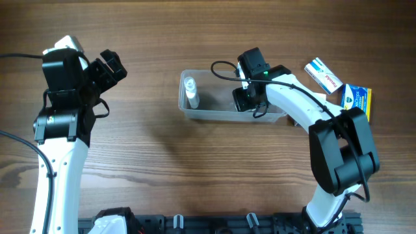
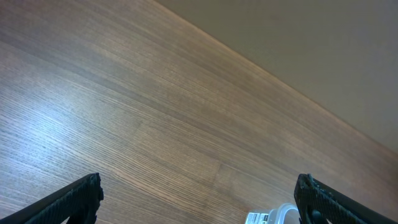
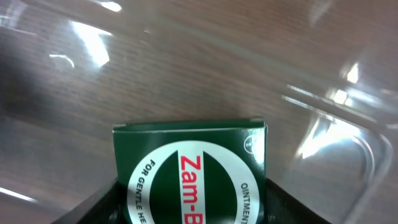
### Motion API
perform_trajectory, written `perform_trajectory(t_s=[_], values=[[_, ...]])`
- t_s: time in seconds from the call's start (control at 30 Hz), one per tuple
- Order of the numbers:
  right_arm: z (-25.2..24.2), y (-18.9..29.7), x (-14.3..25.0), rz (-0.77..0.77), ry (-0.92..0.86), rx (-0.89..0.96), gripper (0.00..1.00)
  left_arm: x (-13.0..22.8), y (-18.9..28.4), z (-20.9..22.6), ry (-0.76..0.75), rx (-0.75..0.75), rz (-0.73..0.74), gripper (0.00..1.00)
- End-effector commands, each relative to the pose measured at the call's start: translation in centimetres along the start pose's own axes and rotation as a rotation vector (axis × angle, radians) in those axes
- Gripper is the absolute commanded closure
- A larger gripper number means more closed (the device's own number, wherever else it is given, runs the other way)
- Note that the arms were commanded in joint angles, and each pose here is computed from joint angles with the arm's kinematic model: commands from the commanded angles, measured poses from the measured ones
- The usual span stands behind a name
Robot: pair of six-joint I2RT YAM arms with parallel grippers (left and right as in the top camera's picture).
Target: Pack container
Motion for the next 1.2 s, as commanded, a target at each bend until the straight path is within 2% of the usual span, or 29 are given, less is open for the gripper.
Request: perform_trajectory(t_s=[0.0, 0.17, 0.4, 0.7, 1.17], values=[[0.5, 1.1, -1.2, -0.005, -0.102, 0.002, 0.39, -0.1, 0.0, 0.0, -0.002, 0.006, 0.005, 0.00], [2.6, 2.5, -2.0, 0.025, -0.219, -0.151, 0.39, 0.0, 0.0, 0.0, -0.002, 0.006, 0.009, 0.00], [5.2, 2.8, -1.6, 0.016, -0.265, -0.176, 0.39, 0.0, 0.0, 0.0, -0.002, 0.006, 0.009, 0.00], [9.0, 3.1, -1.3, -0.048, -0.233, -0.207, 0.39, 0.0, 0.0, 0.0, -0.002, 0.006, 0.009, 0.00], [9.9, 3.3, -2.0, -0.114, -0.317, -0.204, 0.39, 0.0, 0.0, 0.0, -0.002, 0.005, 0.010, 0.00]])
Point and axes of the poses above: each gripper's point midway between its finger pads, its own y axis back along the fingers, its own z axis along the line the jaws close on, x = y × z, the point moved 6 cm from there along y, back along the fingers, and after that the axes turned 13 degrees about -y, right-handed, at the moved point
